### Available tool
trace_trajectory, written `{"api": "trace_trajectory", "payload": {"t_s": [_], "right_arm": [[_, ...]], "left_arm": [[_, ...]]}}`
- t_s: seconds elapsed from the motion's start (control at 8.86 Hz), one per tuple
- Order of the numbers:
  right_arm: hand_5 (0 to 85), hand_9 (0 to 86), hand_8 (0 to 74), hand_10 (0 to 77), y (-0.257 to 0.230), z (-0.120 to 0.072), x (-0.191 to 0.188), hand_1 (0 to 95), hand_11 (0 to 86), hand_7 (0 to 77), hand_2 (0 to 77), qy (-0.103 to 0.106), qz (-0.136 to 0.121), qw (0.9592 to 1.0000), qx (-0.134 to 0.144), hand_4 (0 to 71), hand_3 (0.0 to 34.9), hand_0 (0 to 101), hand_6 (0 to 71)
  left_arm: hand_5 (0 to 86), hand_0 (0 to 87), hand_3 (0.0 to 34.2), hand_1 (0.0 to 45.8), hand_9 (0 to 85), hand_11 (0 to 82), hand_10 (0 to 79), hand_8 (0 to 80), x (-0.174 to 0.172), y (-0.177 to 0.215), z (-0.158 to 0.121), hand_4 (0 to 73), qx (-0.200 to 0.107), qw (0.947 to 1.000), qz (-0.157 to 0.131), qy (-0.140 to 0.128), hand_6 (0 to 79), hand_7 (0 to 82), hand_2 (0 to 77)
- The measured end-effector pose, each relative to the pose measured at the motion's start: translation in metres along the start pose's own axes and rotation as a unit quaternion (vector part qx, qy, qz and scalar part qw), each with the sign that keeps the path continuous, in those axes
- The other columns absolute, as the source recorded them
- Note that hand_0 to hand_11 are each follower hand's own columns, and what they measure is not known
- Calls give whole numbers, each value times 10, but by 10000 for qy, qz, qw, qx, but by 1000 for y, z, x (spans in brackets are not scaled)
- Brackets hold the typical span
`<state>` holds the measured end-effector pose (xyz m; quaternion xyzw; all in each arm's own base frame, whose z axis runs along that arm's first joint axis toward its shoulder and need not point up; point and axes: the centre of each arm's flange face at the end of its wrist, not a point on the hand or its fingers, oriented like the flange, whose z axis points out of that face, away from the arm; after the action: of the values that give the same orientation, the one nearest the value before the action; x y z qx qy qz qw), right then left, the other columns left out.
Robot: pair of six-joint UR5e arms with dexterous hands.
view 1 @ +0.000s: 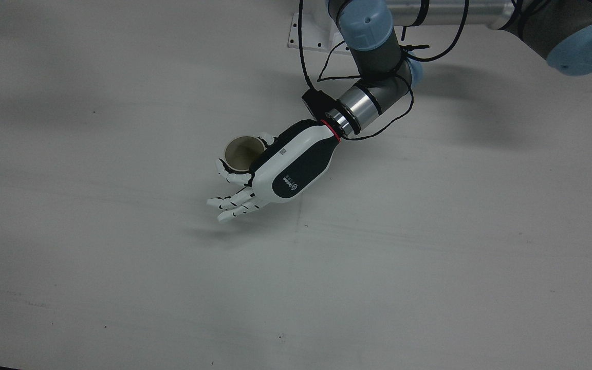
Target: Pour water
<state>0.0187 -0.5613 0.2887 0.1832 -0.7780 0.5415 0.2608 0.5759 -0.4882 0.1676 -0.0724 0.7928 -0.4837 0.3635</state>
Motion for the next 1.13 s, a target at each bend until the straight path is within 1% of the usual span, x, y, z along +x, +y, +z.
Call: {"api": "trace_trajectory", "payload": {"t_s": [0.11, 0.23, 0.34, 0.45, 0.56, 0.68, 0.9, 1.02, 1.13], "right_arm": [[322, 638, 540, 567, 37, 11, 25, 245, 622, 622, 480, 204, -133, 9995, -214, 240, 5, 802, 595], [322, 649, 551, 567, 68, 18, 53, 245, 622, 622, 480, 369, -276, 9983, -365, 245, 4, 802, 600], [316, 649, 556, 567, 89, 21, 80, 245, 622, 622, 480, 507, -430, 9969, -419, 245, 3, 797, 605], [316, 649, 551, 567, 109, 22, 108, 245, 622, 622, 480, 595, -582, 9956, -437, 251, 3, 797, 605], [316, 649, 551, 567, 129, 21, 134, 245, 622, 622, 480, 653, -691, 9945, -446, 251, 3, 797, 605], [316, 649, 540, 578, 142, 19, 153, 218, 622, 622, 496, 695, -777, 9936, -444, 251, 4, 798, 605], [316, 649, 540, 578, 151, 16, 162, 218, 616, 622, 502, 691, -850, 9930, -451, 256, 5, 801, 605], [316, 649, 540, 578, 143, 10, 148, 218, 616, 622, 502, 560, -845, 9940, -406, 256, 5, 801, 605], [311, 638, 540, 578, 117, -5, 123, 218, 616, 616, 502, 344, -763, 9962, -221, 256, 3, 800, 611]], "left_arm": [[267, 799, 0, 245, 87, 180, 109, 87, 18, 16, 8, 562, -3, 10000, -4, 72, 147, 218, 305], [267, 799, 0, 245, 76, 180, 109, 87, 41, 28, 14, 562, 0, 9999, -5, 166, 158, 224, 305], [267, 797, 0, 245, 76, 180, 87, 87, 64, 33, 16, 562, 22, 9997, 5, 257, 158, 224, 305], [267, 795, 0, 245, 76, 180, 104, 98, 81, 38, 17, 562, 41, 9995, 15, 323, 158, 235, 305], [267, 795, 0, 245, 76, 180, 104, 98, 93, 42, 17, 562, 46, 9993, 20, 366, 158, 235, 305], [267, 795, 0, 245, 76, 180, 104, 98, 101, 44, 18, 562, 58, 9992, 27, 399, 158, 235, 305], [267, 798, 0, 240, 76, 180, 93, 98, 107, 42, 19, 562, 83, 9990, 40, 428, 158, 235, 311], [267, 798, 0, 240, 76, 180, 93, 98, 110, 40, 18, 562, 93, 9990, 37, 445, 158, 235, 311], [267, 798, 0, 240, 76, 180, 93, 98, 113, 32, 18, 562, 101, 9988, -82, 473, 169, 235, 311]]}}
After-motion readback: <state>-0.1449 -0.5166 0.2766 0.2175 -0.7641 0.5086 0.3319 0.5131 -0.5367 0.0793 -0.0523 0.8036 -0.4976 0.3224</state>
